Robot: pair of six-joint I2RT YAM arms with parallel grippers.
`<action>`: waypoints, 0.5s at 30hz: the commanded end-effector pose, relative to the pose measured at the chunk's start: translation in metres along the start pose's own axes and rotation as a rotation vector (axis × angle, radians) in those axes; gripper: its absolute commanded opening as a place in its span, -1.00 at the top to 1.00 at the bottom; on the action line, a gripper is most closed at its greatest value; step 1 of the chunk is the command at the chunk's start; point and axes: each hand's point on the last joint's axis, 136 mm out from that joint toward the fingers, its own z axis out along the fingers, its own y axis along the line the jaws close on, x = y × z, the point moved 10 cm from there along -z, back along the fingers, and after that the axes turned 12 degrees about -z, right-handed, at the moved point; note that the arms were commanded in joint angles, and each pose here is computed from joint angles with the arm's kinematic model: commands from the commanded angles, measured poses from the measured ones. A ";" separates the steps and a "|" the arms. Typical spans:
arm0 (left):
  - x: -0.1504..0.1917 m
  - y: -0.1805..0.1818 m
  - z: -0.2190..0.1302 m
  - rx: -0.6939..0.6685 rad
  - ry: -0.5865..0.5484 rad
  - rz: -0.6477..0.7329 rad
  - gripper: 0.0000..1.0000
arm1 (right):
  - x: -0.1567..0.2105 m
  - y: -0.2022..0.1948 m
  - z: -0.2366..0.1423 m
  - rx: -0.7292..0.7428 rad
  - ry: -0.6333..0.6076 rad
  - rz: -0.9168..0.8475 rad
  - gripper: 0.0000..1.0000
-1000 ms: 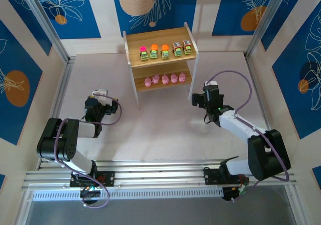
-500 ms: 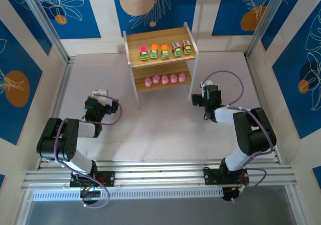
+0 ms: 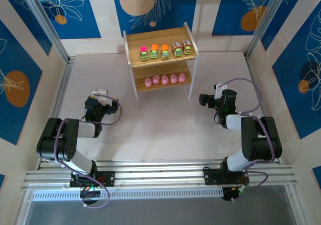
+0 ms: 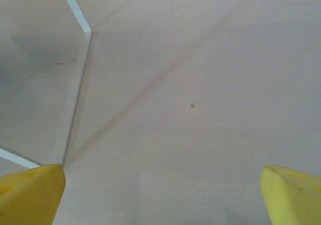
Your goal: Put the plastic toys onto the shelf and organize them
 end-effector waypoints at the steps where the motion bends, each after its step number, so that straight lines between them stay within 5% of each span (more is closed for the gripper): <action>1: -0.001 0.000 0.000 0.019 -0.018 -0.025 -0.99 | -0.006 0.005 -0.004 -0.063 -0.067 -0.008 -0.99; 15: -0.001 0.000 -0.001 0.018 -0.016 -0.024 -0.99 | 0.006 0.007 -0.007 -0.064 -0.119 -0.019 -0.99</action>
